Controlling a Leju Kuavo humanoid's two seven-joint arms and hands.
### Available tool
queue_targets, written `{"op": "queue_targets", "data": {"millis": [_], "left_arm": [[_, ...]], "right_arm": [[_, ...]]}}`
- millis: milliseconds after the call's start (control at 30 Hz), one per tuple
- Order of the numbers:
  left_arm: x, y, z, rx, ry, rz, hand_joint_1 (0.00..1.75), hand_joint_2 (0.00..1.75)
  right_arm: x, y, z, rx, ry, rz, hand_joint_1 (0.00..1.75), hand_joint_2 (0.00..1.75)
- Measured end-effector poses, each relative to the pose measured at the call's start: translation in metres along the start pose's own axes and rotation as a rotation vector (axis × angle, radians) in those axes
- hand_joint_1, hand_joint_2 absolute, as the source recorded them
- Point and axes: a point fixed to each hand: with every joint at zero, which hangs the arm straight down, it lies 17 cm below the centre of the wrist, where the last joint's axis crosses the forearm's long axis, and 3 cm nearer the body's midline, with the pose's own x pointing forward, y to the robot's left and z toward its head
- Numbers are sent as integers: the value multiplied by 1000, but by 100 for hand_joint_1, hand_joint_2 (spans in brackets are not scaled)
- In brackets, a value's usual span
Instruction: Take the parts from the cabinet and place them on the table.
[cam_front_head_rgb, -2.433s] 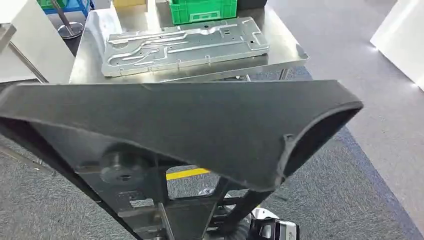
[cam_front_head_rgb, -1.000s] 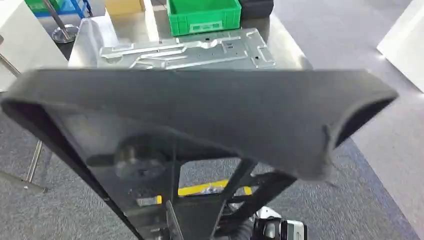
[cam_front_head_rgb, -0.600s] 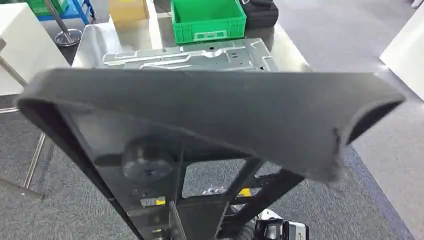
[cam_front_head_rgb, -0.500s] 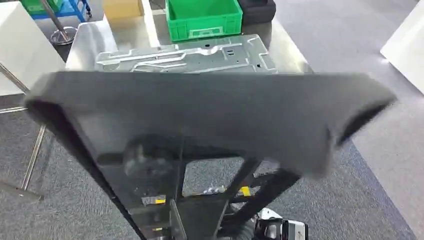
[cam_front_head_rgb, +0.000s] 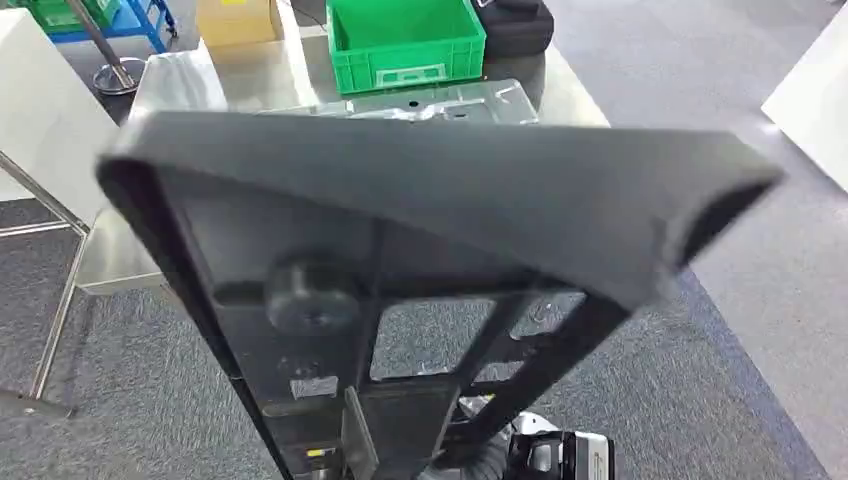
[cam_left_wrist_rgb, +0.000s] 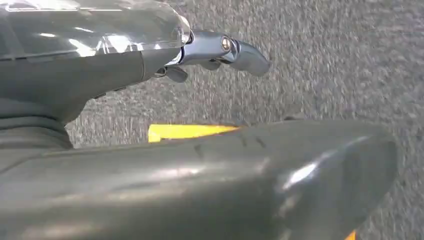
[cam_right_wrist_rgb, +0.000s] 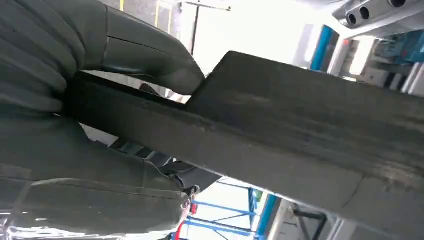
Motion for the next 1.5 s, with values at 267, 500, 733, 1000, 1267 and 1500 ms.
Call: {"op": "queue_targets", "data": {"millis": [267,500,733,1000,1267,1500], "left_arm": [[6,-4,-1,-9,-17,2,0,0],[2,-5,1,-15,-12,0,0,0],[5,-3,-1,-17,-22,-11,0,0],[6,1,-1,-17,-26,-21,0,0],[10,1,-2,-24,-39,-19,0,0],[11,0,-2,-24,-44,-17,0,0]], "right_arm": [[-8,-2,2,-3,25,35,166,175],[-3,-5,2,-15,6,0,166,175],[0,-7,2,-18,-1,-12,166,175],[6,-8,3,-18,-15,-15,166,175],[11,-11,5,-30,-21,-2,166,175],[22,-13,2,-44,-40,55,166,175]]}}
